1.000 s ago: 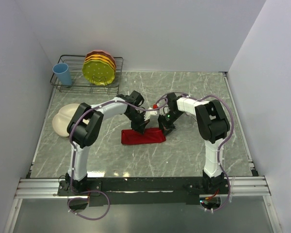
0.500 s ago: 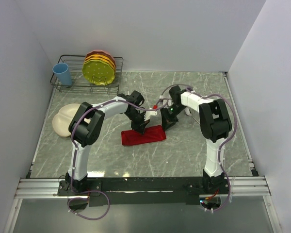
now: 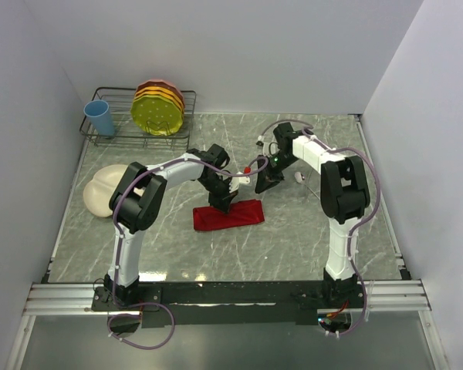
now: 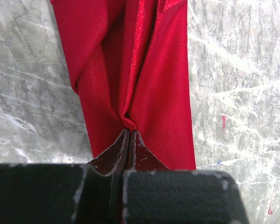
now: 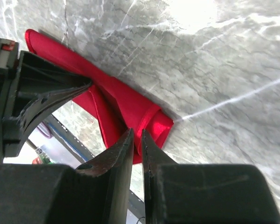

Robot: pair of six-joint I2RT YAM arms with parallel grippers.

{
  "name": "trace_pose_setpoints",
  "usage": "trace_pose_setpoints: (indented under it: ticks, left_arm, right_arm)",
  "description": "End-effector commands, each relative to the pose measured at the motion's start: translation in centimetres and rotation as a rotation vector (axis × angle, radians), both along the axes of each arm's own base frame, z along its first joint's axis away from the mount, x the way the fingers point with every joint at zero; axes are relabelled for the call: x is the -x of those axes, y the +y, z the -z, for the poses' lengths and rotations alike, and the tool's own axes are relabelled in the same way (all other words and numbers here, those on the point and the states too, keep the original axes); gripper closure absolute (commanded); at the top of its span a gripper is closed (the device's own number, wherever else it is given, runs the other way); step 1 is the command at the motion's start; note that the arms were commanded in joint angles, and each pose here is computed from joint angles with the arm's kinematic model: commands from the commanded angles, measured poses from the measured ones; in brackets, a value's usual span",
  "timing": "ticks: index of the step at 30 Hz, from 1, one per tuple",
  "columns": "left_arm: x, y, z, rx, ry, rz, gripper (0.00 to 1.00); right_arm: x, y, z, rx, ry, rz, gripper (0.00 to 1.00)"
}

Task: Fold the napkin into a case and place the utensils inside
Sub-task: Fold the 2/3-rectangle-folded napkin at the center of the board.

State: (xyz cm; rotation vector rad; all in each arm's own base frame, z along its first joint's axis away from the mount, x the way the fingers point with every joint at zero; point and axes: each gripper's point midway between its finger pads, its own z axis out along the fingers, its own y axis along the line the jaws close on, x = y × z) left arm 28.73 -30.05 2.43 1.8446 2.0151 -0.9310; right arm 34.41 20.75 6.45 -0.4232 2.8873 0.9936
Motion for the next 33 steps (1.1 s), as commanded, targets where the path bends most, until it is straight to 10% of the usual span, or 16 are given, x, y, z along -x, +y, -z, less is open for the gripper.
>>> trace_pose_setpoints:
  ticks: [1, 18, 33]
  left_arm:
    - [0.3, 0.7, 1.1, -0.037, 0.02, 0.01, 0.99]
    - [-1.5, -1.6, -4.9, 0.083, 0.024, -0.031, 0.99]
    - [-1.7, 0.0, -0.2, 0.008, 0.083, -0.071, 0.99]
  right_arm:
    - [0.5, 1.6, 0.4, -0.011, 0.017, -0.033, 0.8]
    - [2.7, -1.5, 6.8, 0.201, 0.028, -0.166, 0.82]
    - [2.7, -1.6, 6.2, 0.19, 0.014, -0.173, 0.82]
